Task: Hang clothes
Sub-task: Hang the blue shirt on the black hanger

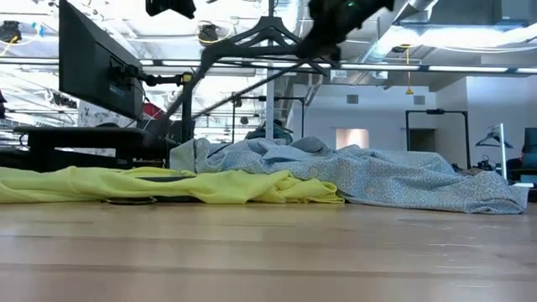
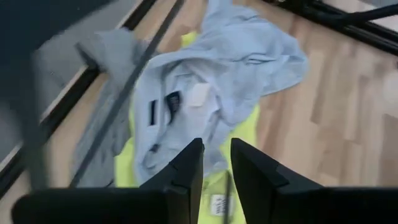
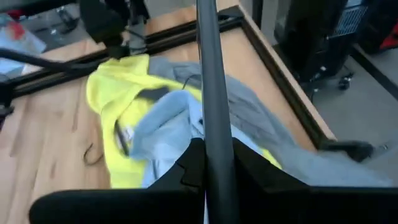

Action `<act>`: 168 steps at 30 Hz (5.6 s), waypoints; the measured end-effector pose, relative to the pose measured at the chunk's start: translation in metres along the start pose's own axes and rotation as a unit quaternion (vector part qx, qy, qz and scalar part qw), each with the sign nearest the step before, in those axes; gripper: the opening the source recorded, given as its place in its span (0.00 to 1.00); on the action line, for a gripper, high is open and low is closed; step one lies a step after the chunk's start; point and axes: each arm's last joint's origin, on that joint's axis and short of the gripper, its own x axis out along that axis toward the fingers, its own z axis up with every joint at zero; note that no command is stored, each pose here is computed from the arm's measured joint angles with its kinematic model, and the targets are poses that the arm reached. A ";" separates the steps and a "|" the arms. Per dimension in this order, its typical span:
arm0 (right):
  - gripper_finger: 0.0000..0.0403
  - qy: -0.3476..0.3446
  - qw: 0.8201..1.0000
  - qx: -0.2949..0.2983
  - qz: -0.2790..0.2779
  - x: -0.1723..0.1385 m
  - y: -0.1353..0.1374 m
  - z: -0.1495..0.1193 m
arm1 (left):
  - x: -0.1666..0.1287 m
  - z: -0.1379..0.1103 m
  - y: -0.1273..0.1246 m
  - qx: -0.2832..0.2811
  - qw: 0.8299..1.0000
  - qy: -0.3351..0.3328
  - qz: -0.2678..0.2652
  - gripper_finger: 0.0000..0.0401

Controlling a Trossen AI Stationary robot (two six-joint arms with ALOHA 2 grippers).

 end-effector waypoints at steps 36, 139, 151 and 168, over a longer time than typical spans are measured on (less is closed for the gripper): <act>0.07 -0.039 0.991 0.084 -0.096 -0.155 0.021 -0.087 | 0.150 -0.049 0.069 0.030 0.989 0.142 0.009 0.39; 0.07 -0.010 0.985 -0.150 -0.090 -0.104 0.102 -0.012 | 0.020 0.080 0.025 -0.023 0.993 -0.099 -0.053 0.00; 0.07 0.025 0.991 -0.092 -0.089 -0.059 0.097 -0.027 | 0.018 0.082 0.021 -0.004 0.993 -0.117 -0.029 0.02; 0.07 0.035 0.994 0.038 -0.094 -0.024 0.098 -0.051 | 0.016 0.090 0.049 0.008 0.984 -0.149 0.093 0.00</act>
